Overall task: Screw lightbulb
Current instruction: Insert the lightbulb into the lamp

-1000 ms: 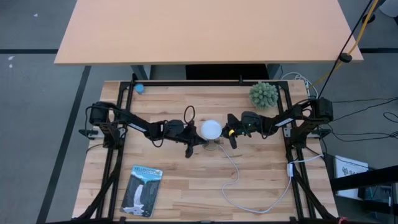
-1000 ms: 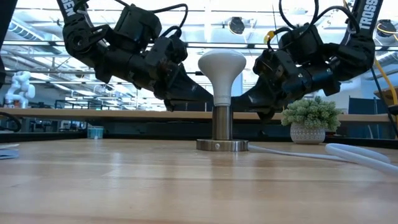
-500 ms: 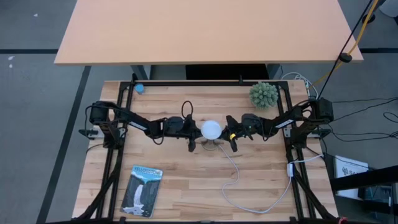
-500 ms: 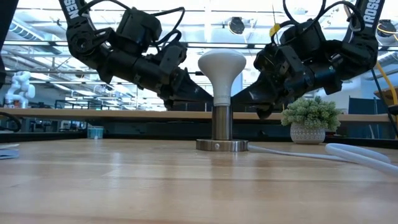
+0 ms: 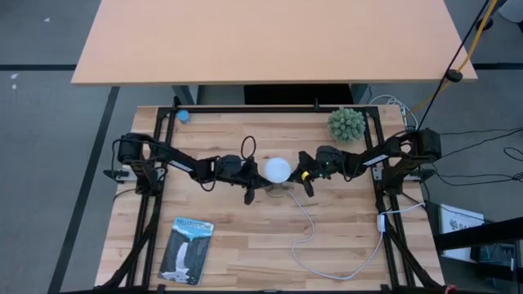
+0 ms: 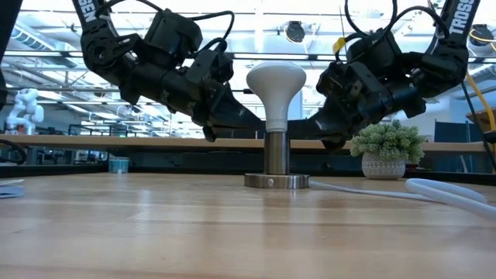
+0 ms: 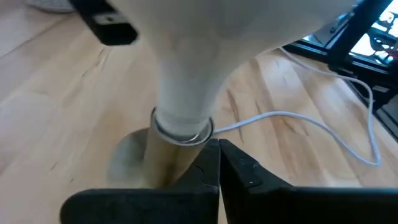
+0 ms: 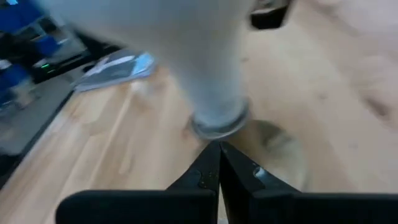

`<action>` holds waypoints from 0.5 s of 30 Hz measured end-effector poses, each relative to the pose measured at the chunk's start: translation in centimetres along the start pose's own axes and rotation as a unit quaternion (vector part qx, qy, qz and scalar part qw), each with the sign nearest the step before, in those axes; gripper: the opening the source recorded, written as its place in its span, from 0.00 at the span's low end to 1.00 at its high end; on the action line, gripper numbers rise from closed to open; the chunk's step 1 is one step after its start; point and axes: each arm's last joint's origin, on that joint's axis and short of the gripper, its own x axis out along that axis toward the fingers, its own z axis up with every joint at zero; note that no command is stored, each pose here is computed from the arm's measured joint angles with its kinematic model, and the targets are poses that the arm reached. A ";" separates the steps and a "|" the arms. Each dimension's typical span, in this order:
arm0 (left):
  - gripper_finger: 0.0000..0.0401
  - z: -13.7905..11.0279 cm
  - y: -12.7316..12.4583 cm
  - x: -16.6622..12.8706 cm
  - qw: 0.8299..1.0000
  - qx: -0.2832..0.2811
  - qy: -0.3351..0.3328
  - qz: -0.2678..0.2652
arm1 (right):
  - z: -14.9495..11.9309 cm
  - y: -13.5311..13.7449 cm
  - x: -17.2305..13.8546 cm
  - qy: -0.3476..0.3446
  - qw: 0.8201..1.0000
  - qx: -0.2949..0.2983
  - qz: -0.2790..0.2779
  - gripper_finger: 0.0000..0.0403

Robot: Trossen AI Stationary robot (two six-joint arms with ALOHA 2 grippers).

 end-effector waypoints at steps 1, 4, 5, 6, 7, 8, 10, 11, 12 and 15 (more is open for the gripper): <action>0.00 0.0 -0.1 0.0 1.000 0.002 -0.002 -0.002 | 0.1 -0.1 -0.1 -0.007 1.000 0.000 -0.016 0.00; 0.00 0.1 -0.2 0.0 1.000 0.010 -0.008 0.008 | 0.6 -0.1 -0.1 -0.042 0.997 -0.011 -0.061 0.00; 0.00 0.1 -0.1 0.0 1.000 0.013 -0.010 0.018 | 0.8 0.0 -0.1 -0.051 0.997 -0.018 -0.063 0.00; 0.00 0.1 0.0 0.0 0.999 0.017 -0.013 0.029 | 0.9 0.2 0.0 -0.056 0.996 -0.029 -0.059 0.00; 0.00 0.2 0.1 0.0 0.999 0.021 -0.016 0.037 | 1.0 0.4 0.1 -0.056 0.996 -0.038 -0.053 0.00; 0.00 0.3 0.2 0.0 0.999 0.025 -0.021 0.041 | 1.0 0.7 0.2 -0.054 0.996 -0.046 -0.048 0.00; 0.00 0.4 0.5 -0.1 0.998 0.031 -0.025 0.044 | 1.0 1.1 0.5 -0.048 0.996 -0.054 -0.042 0.00; 0.00 0.5 0.6 -0.1 0.998 0.031 -0.027 0.045 | 1.0 1.2 0.6 -0.042 0.997 -0.058 -0.041 0.00; 0.00 0.5 0.7 -0.1 0.998 0.030 -0.027 0.045 | 1.0 1.3 0.7 -0.039 0.996 -0.063 -0.043 0.00; 0.00 0.6 1.0 -0.2 0.998 0.029 -0.029 0.050 | 0.9 1.5 0.8 -0.033 0.997 -0.065 -0.038 0.00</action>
